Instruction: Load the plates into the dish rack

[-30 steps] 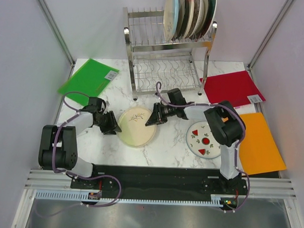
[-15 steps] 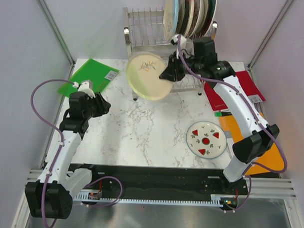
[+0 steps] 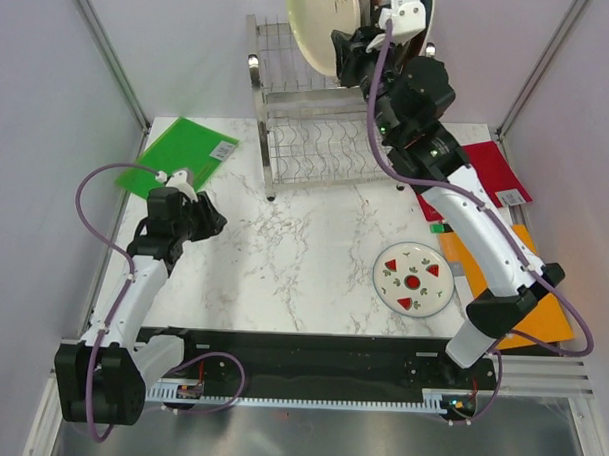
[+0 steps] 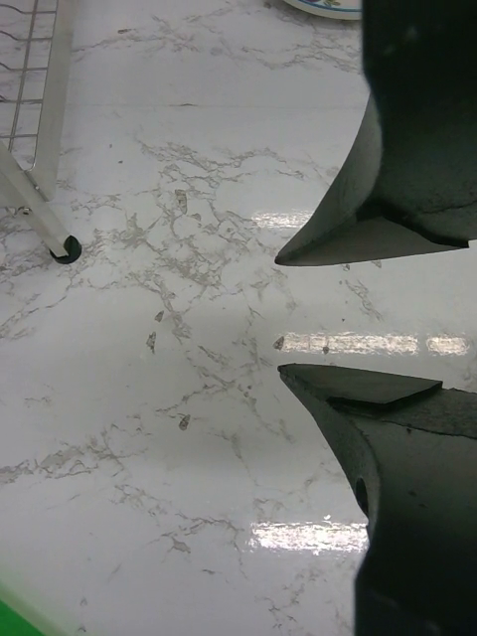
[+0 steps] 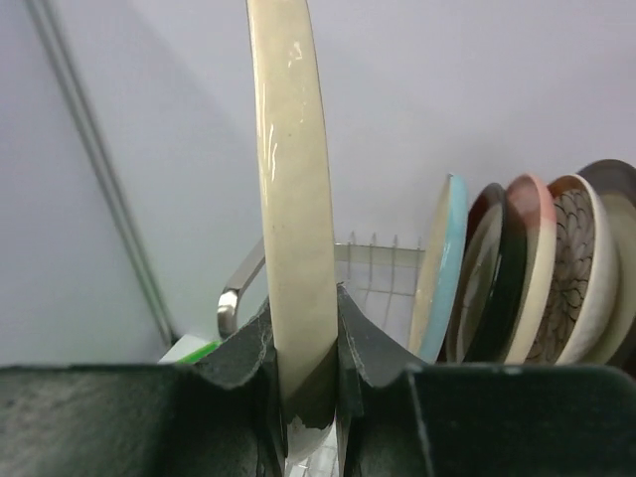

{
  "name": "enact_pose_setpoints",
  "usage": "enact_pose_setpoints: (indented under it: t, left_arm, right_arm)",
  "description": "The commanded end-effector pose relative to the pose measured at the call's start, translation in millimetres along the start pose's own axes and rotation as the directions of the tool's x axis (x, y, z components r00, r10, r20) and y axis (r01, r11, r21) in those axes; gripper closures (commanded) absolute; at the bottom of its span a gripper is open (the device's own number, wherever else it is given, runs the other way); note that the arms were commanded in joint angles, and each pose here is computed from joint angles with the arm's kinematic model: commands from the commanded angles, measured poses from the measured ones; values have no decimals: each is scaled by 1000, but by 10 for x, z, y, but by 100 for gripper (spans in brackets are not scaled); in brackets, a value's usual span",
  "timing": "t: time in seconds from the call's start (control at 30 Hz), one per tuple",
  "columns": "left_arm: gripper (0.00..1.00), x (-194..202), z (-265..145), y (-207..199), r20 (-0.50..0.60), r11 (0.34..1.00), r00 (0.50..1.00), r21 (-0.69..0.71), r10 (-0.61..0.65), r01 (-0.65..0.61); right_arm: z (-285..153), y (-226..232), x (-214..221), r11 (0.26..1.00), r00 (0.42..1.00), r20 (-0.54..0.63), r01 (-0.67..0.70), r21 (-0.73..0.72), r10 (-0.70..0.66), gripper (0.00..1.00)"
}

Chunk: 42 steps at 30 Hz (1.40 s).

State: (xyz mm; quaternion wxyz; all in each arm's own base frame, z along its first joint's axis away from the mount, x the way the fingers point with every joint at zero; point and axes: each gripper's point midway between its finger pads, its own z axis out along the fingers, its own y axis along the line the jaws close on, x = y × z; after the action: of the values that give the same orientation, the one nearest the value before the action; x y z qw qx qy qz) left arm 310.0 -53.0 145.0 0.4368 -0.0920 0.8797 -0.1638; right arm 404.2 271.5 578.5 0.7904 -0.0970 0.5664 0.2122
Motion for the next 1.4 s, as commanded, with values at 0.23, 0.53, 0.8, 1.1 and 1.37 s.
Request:
enact_pose_setpoints:
  t: [0.23, 0.53, 0.8, 1.1, 1.37]
  left_arm:
    - [50, 70, -36, -33, 38, 999, 999, 40, -6, 5]
    - [50, 124, 23, -12, 29, 999, 1000, 42, -9, 8]
    - [50, 118, 74, -22, 25, 999, 1000, 50, -15, 14]
    - [50, 169, 88, 17, 28, 999, 1000, 42, -11, 10]
    - [49, 179, 128, 37, 30, 999, 1000, 37, -11, 10]
  right_arm:
    - [19, -539, -529, 892, 969, 237, -42, 450, -74, 100]
    - [164, -477, -280, 896, 981, 170, 10, 444, -95, 100]
    - [345, -428, 36, 892, 987, 91, 79, 446, -133, 100]
    - [625, -365, 520, 900, 985, 11, 154, 407, -174, 100]
    - [759, -475, 746, 888, 981, -15, 180, 423, -192, 100]
